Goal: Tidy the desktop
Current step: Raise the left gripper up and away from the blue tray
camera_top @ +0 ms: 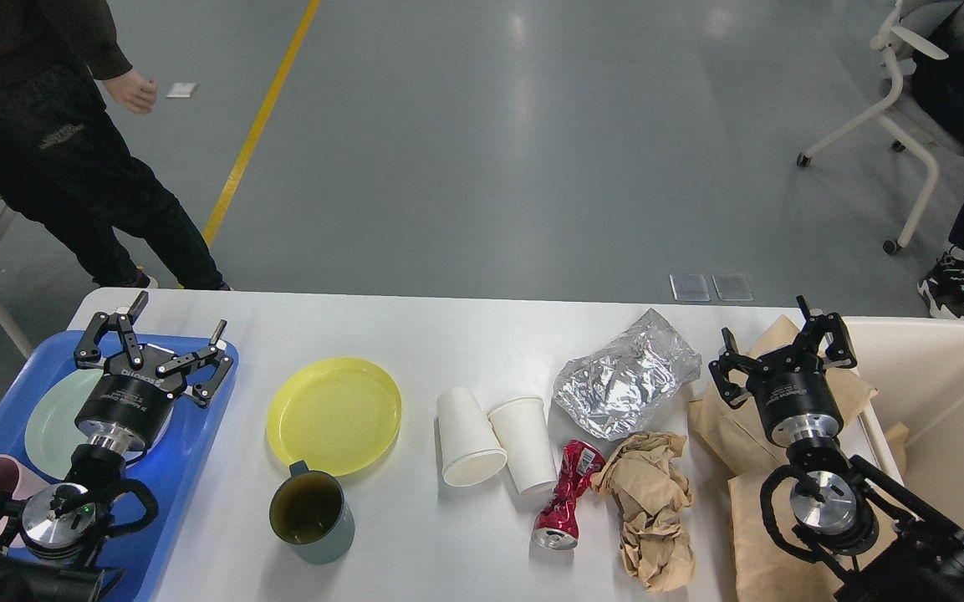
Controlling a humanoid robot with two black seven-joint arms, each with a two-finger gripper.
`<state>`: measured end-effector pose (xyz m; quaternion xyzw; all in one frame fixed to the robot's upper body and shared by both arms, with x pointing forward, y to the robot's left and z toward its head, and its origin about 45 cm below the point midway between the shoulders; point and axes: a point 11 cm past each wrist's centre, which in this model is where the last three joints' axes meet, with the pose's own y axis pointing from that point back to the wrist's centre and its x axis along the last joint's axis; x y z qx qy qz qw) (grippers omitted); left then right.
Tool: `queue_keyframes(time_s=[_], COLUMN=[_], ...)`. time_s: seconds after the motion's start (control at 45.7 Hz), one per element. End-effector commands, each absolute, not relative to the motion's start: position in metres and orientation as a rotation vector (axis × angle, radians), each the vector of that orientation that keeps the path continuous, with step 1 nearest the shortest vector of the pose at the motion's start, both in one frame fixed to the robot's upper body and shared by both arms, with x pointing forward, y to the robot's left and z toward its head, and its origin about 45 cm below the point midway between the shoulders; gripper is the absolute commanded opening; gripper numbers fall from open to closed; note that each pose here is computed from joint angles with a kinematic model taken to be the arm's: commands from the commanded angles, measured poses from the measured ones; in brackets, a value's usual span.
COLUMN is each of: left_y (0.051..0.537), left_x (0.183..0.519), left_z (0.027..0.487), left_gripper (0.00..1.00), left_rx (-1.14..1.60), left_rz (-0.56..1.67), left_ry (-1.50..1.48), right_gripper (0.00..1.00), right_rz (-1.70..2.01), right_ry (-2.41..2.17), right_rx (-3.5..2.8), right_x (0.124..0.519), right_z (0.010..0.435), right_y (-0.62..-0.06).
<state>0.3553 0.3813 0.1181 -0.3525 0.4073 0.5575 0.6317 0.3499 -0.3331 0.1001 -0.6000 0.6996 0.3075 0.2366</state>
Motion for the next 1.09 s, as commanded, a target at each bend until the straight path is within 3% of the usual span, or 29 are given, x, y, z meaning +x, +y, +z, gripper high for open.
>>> queue_keyframes(time_s=[0.0, 0.416, 0.788, 0.963, 1.072], left_y=[0.382, 0.401, 0.458, 0.464, 0.448], left_x=[0.354, 0.358, 0.382, 0.393, 0.418], left_z=[0.118, 0.131, 0.213, 0.254, 0.284], left_gripper=[0.97, 0.97, 0.97, 0.97, 0.97], left_rx=[-0.809, -0.754, 0.049, 0.409, 0.661], left_rz=[1.278, 1.308, 1.186, 1.059, 0.994], left_ry=[0.932, 0.871, 0.556, 0.428, 0.314], right_gripper=[1.00, 1.00, 1.00, 1.00, 1.00], right_rz=[0.842, 0.842, 0.844, 0.843, 0.844], right_ry=[1.918, 1.920, 1.920, 1.919, 1.918], right_rx=[-1.645, -1.644, -1.645, -1.644, -1.645], right_x=[0.350, 0.350, 0.350, 0.349, 0.350], right_z=[0.100, 0.100, 0.100, 0.100, 0.100], right_y=[-0.333, -0.333, -0.333, -0.333, -0.333])
